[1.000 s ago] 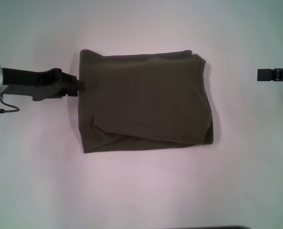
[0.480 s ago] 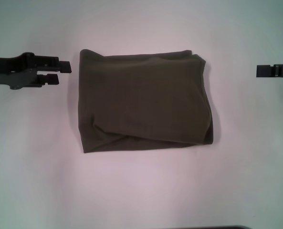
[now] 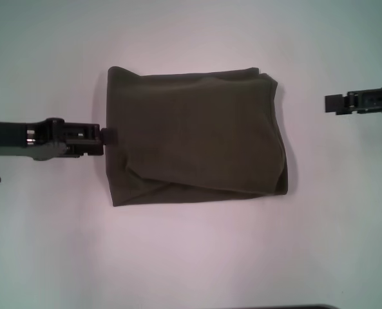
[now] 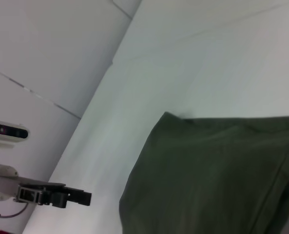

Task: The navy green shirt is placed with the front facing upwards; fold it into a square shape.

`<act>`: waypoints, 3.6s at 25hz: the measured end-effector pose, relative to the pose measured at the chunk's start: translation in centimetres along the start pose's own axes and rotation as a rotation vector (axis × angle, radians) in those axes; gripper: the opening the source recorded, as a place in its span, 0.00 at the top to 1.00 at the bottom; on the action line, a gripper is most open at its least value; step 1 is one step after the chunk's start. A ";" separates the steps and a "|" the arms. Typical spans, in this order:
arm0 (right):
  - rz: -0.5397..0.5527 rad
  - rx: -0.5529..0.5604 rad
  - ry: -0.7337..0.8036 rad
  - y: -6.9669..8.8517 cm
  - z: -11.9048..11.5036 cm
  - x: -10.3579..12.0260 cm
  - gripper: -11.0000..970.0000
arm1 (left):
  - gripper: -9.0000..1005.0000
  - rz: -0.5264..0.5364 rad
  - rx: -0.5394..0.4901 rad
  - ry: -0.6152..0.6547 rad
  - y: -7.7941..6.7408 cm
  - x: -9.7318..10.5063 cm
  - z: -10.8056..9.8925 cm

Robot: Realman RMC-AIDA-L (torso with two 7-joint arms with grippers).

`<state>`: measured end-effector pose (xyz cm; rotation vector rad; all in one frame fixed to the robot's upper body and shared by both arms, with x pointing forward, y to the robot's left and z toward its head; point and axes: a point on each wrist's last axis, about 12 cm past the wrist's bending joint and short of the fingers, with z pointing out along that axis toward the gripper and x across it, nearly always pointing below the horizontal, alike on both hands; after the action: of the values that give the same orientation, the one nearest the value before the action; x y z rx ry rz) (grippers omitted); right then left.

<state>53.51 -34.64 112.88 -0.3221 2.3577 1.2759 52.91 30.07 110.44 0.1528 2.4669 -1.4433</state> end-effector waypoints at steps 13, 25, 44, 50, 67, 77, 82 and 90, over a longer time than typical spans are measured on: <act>0.044 -0.077 0.187 0.5 5.6 1.0 0.13 | 0.36 0.005 -0.005 0.002 0.5 0.7 0.1; 0.090 -0.062 0.198 -0.2 4.7 2.2 0.13 | 0.36 0.008 -0.019 -0.013 0.6 0.5 -0.1; 0.169 -0.061 0.238 -0.2 5.3 2.8 0.13 | 0.36 0.004 -0.052 -0.021 1.1 0.5 -0.2; 0.205 -0.057 0.235 -0.6 6.1 3.4 0.13 | 0.36 0.004 -0.055 -0.025 1.1 0.5 -0.2; 0.238 -0.098 0.235 -0.3 7.5 3.8 0.13 | 0.36 -0.007 -0.066 -0.036 1.5 0.6 0.2; 0.233 -0.109 0.230 0.1 8.3 3.6 0.13 | 0.36 -0.016 -0.058 -0.030 1.5 0.5 0.5; 0.229 -0.112 0.231 0.3 8.6 3.3 0.13 | 0.36 -0.019 -0.060 -0.031 1.6 0.6 0.4; 0.244 -0.096 0.224 0.1 8.7 3.2 0.13 | 0.36 -0.020 -0.060 -0.031 1.6 0.7 0.3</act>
<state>52.94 -27.31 107.24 -0.2208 2.5915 1.5407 52.72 30.54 108.74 0.0929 2.4905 -1.3666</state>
